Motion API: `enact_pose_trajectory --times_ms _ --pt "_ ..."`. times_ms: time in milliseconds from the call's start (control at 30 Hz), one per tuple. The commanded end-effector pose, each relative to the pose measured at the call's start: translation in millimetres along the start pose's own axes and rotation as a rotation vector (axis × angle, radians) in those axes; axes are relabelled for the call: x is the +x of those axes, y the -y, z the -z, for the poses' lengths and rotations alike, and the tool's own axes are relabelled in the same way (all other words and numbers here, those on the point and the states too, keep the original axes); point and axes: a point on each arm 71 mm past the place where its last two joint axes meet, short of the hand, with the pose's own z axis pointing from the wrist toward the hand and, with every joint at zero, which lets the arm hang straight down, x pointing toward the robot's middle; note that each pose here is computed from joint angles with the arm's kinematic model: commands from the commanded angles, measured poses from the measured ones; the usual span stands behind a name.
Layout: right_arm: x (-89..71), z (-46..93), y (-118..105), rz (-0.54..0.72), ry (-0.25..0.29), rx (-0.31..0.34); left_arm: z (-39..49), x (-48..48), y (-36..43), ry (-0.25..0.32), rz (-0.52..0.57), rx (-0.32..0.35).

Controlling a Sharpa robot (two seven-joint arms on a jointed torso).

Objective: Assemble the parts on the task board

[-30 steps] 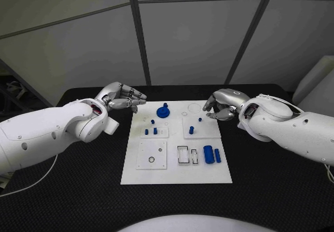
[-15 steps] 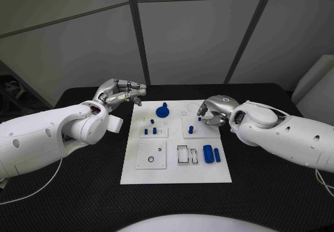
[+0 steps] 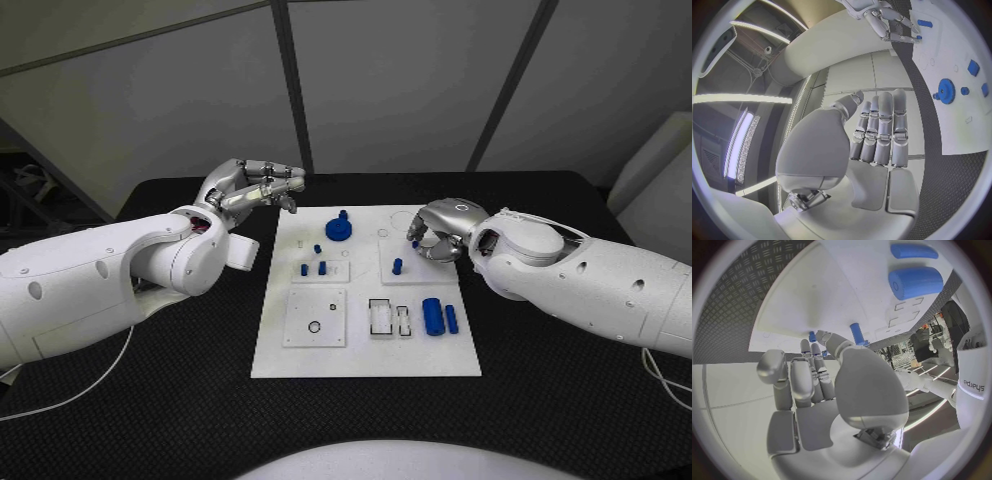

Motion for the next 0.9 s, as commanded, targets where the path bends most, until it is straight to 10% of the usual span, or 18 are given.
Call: enact_pose_trajectory --times_ms 33,900 --pt "1.8 -1.4 0.9 0.017 -0.025 0.006 0.1 -0.2 2.3 0.008 0.016 0.019" --pt "8.5 -6.4 -0.6 0.057 -0.021 0.042 1.0 -0.6 1.5 0.008 0.027 0.002"
